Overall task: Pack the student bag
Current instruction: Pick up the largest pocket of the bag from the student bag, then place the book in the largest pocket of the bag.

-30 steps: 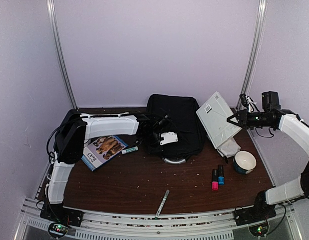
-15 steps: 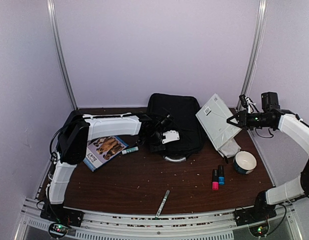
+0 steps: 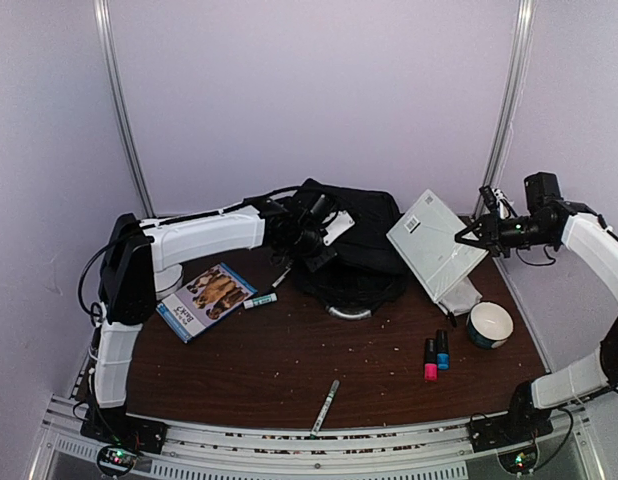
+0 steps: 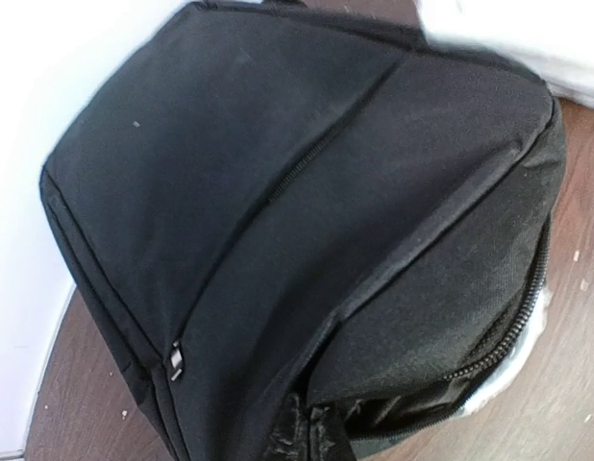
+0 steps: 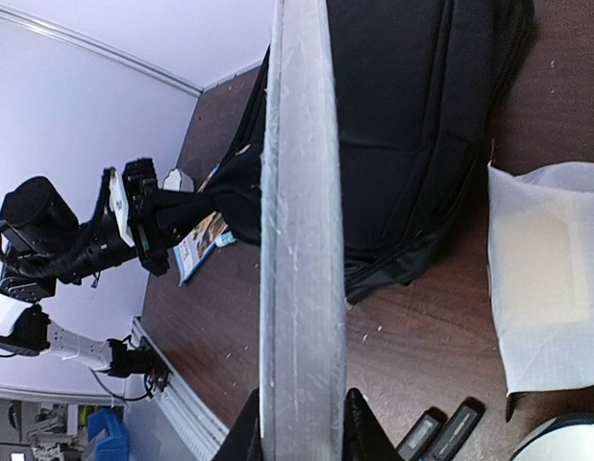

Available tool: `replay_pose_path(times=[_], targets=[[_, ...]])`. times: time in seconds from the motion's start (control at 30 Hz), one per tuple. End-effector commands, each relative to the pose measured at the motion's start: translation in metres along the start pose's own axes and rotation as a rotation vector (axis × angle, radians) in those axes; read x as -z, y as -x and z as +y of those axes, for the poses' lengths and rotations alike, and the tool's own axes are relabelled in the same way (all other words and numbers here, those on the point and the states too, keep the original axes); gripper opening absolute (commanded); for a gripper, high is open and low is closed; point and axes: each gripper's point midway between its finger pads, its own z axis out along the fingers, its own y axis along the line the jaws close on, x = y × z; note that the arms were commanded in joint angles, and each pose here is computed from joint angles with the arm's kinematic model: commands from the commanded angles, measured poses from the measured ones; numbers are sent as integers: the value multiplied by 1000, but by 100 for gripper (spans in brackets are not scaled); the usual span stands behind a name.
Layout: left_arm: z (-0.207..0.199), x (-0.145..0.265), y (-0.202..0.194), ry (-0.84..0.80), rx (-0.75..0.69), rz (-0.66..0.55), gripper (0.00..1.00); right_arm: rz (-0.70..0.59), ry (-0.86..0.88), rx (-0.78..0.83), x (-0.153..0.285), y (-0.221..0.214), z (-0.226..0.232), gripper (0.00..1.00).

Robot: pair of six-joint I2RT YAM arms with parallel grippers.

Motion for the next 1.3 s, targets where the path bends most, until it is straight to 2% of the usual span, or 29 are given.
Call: replay_pose_path(times=[0.0, 0.23, 0.4, 0.8, 0.93, 1.07, 1.27], targets=[[34, 39, 66, 48, 198, -226, 0, 85, 154, 6, 12, -4, 42, 0], [42, 39, 88, 19, 342, -310, 0, 138, 270, -162, -3, -46, 41, 0], [42, 40, 105, -18, 423, -377, 0, 145, 301, -185, -1, -63, 48, 0], [35, 30, 103, -42, 412, -376, 0, 145, 372, -198, 14, -86, 70, 0], [40, 39, 112, -40, 432, -412, 0, 156, 373, -278, 3, -97, 56, 0], [48, 62, 128, -49, 469, -476, 0, 136, 358, -287, -11, -91, 48, 0], [50, 100, 144, -103, 535, -571, 0, 163, 320, -225, -29, -54, 53, 0]])
